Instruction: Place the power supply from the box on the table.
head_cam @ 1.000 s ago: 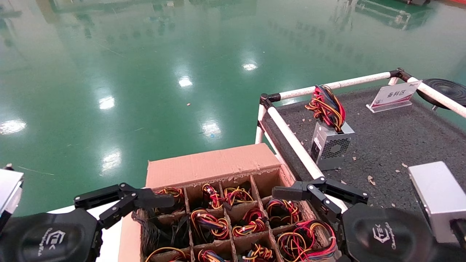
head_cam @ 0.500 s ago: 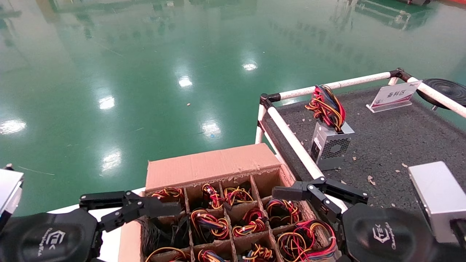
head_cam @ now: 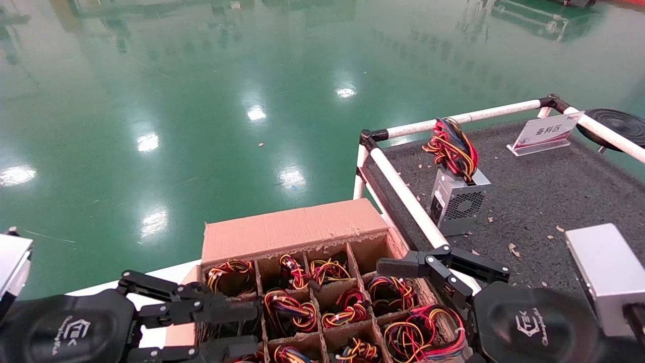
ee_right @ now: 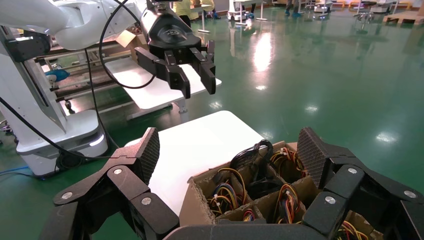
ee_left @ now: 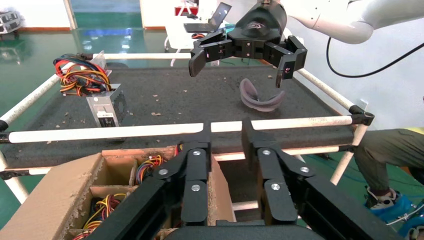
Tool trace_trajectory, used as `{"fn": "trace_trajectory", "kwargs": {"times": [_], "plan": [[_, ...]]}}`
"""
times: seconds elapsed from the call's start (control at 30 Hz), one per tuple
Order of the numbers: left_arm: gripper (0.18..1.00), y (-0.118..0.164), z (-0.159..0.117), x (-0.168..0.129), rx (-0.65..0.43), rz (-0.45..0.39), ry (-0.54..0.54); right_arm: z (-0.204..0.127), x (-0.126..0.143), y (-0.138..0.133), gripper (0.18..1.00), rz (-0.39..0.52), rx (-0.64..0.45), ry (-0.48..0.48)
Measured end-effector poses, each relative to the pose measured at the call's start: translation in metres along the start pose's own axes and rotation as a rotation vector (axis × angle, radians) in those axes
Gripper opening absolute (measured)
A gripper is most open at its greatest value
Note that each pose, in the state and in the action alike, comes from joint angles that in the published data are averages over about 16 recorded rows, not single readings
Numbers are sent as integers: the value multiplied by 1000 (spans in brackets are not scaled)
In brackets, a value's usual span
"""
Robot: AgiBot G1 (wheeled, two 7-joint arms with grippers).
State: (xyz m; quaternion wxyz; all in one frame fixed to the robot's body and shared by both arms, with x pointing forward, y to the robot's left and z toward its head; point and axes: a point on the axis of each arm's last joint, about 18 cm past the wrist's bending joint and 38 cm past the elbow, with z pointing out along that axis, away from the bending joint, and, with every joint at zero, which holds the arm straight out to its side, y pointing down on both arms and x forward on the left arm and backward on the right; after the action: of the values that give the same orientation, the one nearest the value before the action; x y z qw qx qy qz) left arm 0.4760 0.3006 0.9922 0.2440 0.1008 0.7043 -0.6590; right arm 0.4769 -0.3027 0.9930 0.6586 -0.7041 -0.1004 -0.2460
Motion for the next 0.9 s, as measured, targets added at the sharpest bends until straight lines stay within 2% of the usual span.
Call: {"fn": "trace_trajectory", "kwargs": {"times": [0.27, 0.47, 0.67, 0.9], "plan": [[276, 0, 0, 0, 0, 0, 0, 0, 0, 0, 1000, 0, 0, 0], [221, 0, 0, 0, 0, 0, 0, 0, 0, 0, 1000, 1, -1, 0], [199, 0, 0, 0, 0, 0, 0, -1, 3, 5, 1000, 15, -15, 16], [213, 0, 0, 0, 0, 0, 0, 0, 11, 23, 1000, 55, -69, 58]]}}
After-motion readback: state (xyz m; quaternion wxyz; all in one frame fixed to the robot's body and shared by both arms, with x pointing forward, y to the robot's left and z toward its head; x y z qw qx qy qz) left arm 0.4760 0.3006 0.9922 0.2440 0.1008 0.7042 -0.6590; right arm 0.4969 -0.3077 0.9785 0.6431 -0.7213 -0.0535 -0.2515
